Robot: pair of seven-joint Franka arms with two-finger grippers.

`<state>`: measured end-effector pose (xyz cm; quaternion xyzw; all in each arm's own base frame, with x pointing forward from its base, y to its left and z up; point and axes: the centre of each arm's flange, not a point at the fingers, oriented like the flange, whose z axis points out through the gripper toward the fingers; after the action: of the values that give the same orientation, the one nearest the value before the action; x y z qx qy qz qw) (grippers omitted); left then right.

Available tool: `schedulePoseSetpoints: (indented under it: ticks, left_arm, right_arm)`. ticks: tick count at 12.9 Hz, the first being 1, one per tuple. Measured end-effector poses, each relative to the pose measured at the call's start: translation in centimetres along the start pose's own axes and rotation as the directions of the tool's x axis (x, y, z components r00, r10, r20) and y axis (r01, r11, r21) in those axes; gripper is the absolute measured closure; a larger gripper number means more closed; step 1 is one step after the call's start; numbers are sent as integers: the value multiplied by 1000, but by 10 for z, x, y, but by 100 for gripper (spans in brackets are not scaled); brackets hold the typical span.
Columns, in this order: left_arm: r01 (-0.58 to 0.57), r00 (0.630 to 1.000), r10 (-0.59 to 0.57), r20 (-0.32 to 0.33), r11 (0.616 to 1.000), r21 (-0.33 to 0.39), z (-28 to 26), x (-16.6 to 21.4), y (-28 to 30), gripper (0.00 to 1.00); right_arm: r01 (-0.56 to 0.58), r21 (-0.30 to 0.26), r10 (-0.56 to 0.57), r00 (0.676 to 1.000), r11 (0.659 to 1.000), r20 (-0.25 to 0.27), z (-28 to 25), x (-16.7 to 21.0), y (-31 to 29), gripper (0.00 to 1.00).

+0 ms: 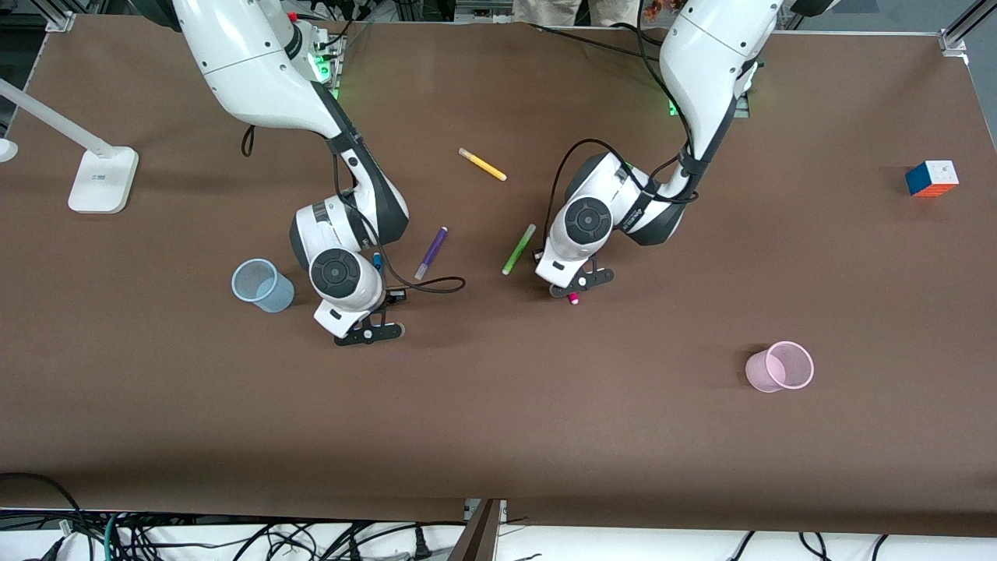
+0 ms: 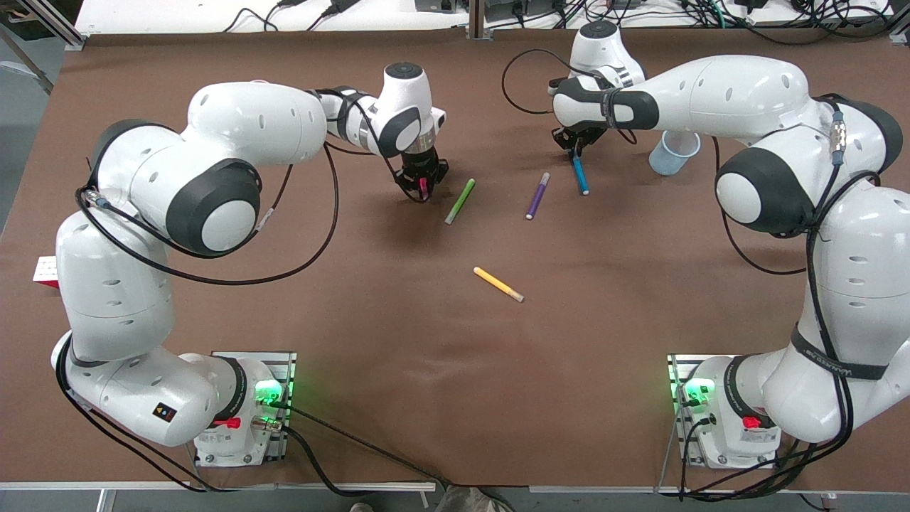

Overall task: Place pink and blue markers in matching cups
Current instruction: 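Carry the pink marker to the pink cup while the right carries blue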

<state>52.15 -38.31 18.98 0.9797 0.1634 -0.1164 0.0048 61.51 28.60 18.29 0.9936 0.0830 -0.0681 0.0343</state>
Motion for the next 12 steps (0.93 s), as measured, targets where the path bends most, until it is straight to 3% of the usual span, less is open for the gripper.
schedulePoseSetpoints:
  ticks: [4,7,10,12]
  left_arm:
    - [34,996,-39,74,997,66,-72,34,-24,82]
    - [-18,990,8,138,997,73,-122,85,-73,82]
    - [-10,983,-1,186,998,56,-163,136,-141,82]
    - [73,976,-78,202,997,34,-187,175,-205,82]
  right_arm:
    - [89,4,-88,995,996,-38,-19,10,15,84]
    - [208,7,-207,976,978,-73,-72,17,60,84]
    - [366,8,-365,929,931,-58,-130,6,99,84]
    - [495,6,-493,868,869,-65,-161,-3,118,84]
